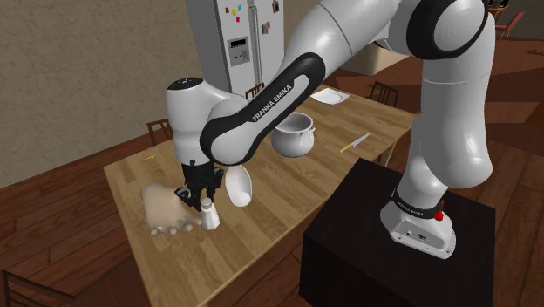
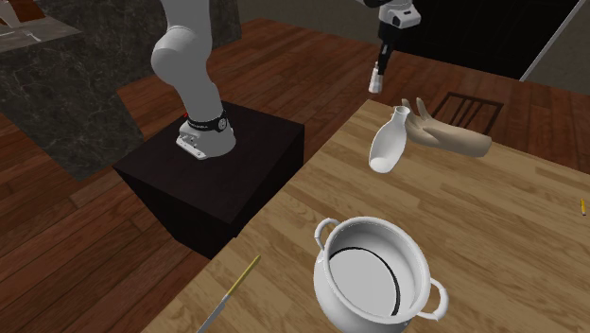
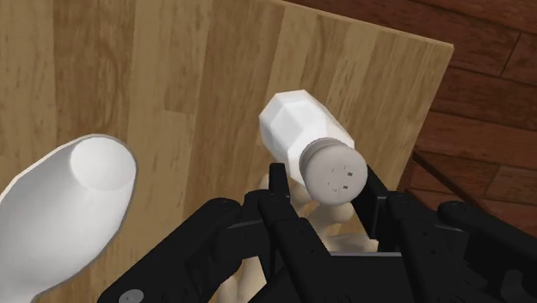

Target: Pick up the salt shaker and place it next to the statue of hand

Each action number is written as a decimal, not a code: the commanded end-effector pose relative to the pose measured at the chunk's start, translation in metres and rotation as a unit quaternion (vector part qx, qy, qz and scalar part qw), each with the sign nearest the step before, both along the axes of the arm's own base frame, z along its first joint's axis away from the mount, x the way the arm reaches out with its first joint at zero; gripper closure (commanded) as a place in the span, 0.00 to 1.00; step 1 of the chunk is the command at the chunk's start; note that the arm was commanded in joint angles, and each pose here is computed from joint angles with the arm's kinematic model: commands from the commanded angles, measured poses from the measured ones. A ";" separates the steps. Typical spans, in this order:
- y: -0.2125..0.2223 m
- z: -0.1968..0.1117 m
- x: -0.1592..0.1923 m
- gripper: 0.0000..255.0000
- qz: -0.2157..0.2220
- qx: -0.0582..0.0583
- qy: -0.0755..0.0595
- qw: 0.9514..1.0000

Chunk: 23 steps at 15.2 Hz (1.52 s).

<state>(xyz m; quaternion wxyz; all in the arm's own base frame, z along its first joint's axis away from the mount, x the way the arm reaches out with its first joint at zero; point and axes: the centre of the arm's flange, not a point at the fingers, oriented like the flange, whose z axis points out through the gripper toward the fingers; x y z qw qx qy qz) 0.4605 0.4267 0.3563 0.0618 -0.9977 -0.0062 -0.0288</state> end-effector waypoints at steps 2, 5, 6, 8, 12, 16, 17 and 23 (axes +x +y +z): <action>0.001 -0.015 0.000 1.00 0.000 0.000 0.000 1.000; 0.001 -0.031 0.000 1.00 0.000 0.000 0.000 1.000; 0.001 -0.037 0.000 1.00 0.000 0.000 0.000 1.000; 0.001 -0.047 0.000 1.00 0.000 0.000 0.000 1.000; 0.001 -0.068 0.000 1.00 0.000 0.000 0.000 1.000; 0.001 -0.089 0.000 1.00 0.000 0.000 0.000 1.000; 0.001 -0.095 0.000 1.00 0.000 0.000 0.000 1.000; 0.001 -0.126 0.000 1.00 0.000 0.000 0.000 1.000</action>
